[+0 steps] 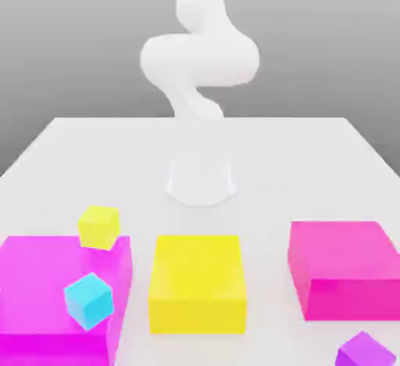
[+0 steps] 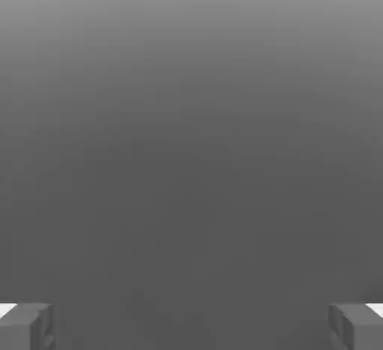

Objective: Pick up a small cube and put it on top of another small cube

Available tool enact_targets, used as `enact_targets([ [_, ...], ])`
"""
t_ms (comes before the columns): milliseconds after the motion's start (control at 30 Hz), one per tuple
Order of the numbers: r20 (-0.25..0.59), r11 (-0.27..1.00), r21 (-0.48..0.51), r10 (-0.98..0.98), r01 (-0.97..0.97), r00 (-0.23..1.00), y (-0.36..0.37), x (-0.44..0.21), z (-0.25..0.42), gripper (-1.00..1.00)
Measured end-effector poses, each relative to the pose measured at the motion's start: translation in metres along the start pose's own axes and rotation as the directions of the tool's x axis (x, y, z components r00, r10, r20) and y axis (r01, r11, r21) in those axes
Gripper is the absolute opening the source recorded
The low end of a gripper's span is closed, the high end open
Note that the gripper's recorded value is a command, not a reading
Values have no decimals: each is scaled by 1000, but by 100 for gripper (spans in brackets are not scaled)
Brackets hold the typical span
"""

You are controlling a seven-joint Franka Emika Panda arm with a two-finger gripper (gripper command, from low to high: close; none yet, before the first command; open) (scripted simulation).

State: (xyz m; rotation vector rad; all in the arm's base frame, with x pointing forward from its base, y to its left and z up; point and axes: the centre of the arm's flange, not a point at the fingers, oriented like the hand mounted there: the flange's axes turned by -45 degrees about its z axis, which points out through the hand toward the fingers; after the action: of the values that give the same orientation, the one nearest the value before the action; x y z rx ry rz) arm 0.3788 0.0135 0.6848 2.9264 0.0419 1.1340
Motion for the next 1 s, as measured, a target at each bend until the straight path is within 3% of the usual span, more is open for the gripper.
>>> enact_targets([
  [500, 334, 963, 123, -269, 241, 904, -103, -38, 247, 0],
  [1000, 552, 849, 358, -529, 390, 644, -215, -211, 442, 0],
])
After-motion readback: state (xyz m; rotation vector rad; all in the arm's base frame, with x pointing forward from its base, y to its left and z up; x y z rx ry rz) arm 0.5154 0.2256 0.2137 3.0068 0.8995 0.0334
